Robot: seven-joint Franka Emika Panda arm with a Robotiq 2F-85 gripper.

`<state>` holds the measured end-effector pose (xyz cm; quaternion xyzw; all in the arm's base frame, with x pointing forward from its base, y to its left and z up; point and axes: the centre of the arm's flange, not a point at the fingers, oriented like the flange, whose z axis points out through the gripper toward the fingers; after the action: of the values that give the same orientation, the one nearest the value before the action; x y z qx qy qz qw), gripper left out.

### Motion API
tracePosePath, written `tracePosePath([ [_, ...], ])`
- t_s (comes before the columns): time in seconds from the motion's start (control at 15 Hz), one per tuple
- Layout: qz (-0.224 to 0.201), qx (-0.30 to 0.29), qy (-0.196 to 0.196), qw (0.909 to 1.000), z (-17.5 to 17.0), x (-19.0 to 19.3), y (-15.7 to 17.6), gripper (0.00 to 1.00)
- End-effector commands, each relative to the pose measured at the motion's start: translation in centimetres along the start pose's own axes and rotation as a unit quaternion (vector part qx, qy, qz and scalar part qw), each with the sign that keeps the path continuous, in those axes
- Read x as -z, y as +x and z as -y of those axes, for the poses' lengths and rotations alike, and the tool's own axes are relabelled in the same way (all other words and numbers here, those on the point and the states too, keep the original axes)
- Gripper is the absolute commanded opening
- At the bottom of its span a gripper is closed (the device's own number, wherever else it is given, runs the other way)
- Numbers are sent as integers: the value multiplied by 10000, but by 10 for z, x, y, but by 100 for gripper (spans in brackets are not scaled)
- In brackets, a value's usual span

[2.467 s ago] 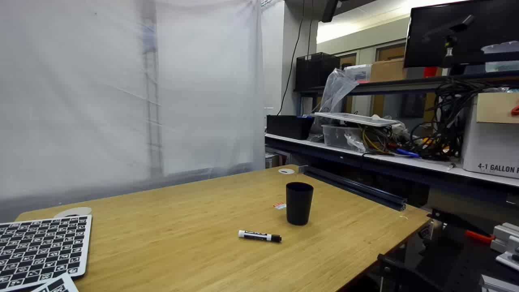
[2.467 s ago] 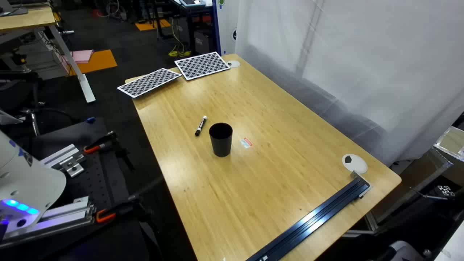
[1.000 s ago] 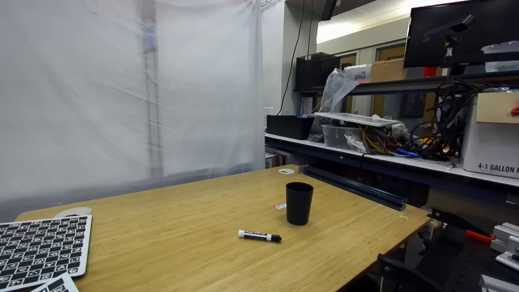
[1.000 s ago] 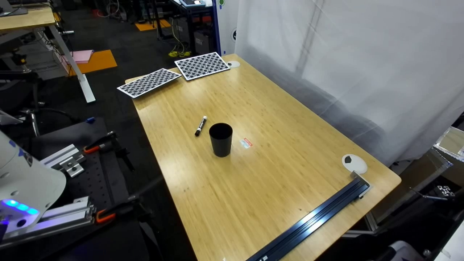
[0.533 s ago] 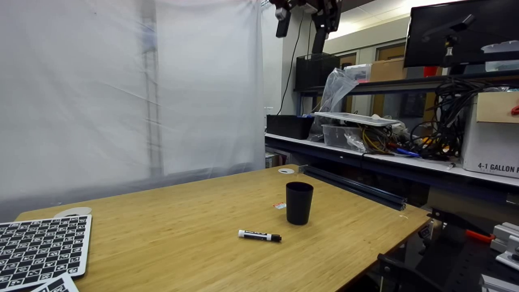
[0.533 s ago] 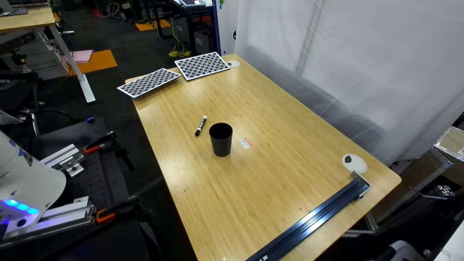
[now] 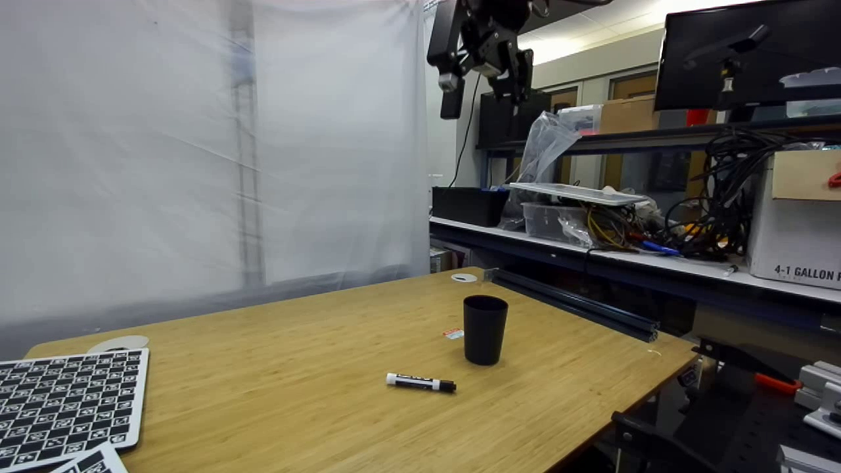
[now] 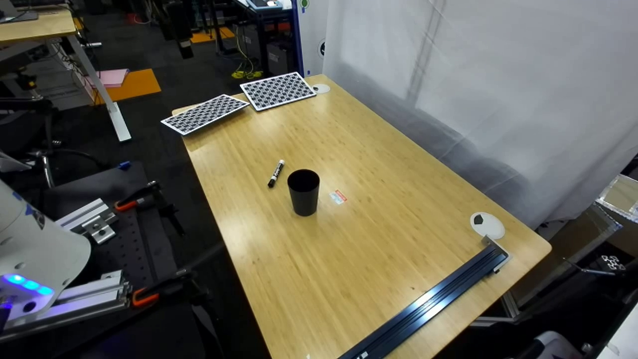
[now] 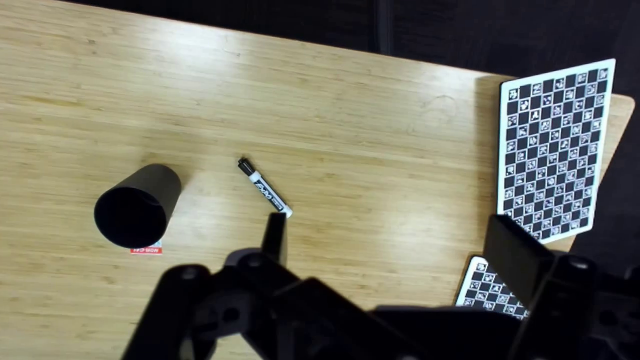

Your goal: Put the marker inside the black cup

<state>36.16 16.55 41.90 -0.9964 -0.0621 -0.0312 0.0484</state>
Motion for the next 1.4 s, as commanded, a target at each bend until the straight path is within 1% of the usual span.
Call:
tracePosePath([
  [0.0, 8, 152, 43, 9999, -6, -28, 7, 100],
  [0.27, 204, 129, -9, 9997, -14, -64, 11, 100],
  [0.67, 430, 230, -65, 9988, -15, -114, 20, 100],
  [0.73, 479, 273, -62, 9985, -16, -127, 23, 100],
  [0.93, 725, 386, -223, 9964, -31, -181, 36, 100],
  [1.07, 870, 369, -325, 9950, -47, -216, 49, 100],
  [1.2, 892, 333, -468, 9943, -63, -246, 80, 100],
  [1.33, 827, 329, -608, 9942, -78, -262, 115, 100],
])
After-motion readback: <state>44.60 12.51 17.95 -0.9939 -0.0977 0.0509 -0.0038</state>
